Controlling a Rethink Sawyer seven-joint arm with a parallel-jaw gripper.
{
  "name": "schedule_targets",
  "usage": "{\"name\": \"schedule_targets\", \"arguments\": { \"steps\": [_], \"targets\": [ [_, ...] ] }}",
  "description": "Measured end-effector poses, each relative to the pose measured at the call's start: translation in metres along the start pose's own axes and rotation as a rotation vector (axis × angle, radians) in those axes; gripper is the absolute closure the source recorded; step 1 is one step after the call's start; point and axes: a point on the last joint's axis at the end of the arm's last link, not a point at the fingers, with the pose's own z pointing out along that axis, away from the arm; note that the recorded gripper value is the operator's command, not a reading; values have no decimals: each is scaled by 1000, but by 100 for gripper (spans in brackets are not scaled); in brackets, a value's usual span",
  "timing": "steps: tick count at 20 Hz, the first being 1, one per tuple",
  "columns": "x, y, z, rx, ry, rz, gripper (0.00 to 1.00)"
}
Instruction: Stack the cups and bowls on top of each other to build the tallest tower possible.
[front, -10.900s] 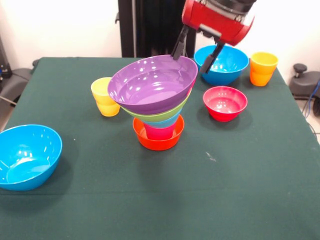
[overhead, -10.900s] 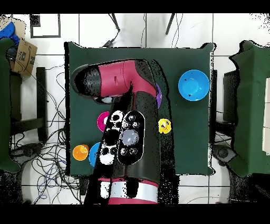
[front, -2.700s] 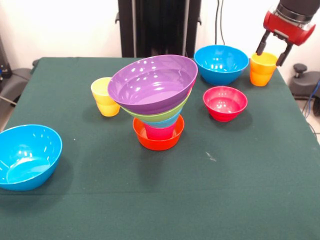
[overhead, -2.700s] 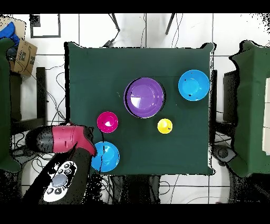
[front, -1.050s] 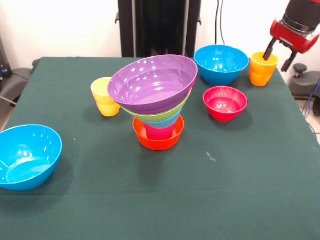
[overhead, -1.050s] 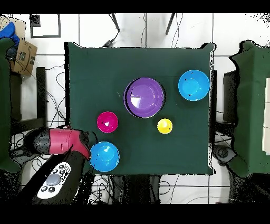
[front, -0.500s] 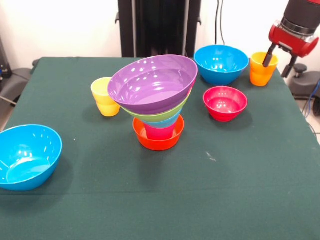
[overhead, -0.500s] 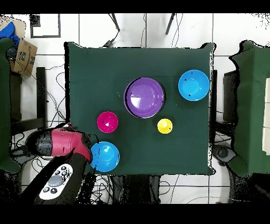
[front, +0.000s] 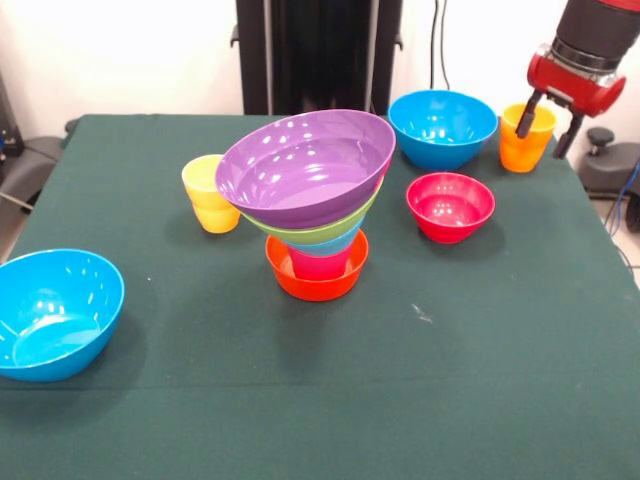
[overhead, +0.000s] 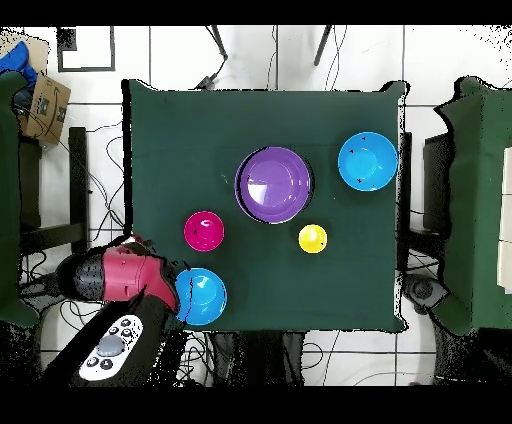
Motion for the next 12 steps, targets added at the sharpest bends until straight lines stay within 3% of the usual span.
{"name": "schedule_targets", "arguments": {
  "steps": [12],
  "targets": [
    [2, -7, 3, 10, 5, 13, 0]
  ]
}}
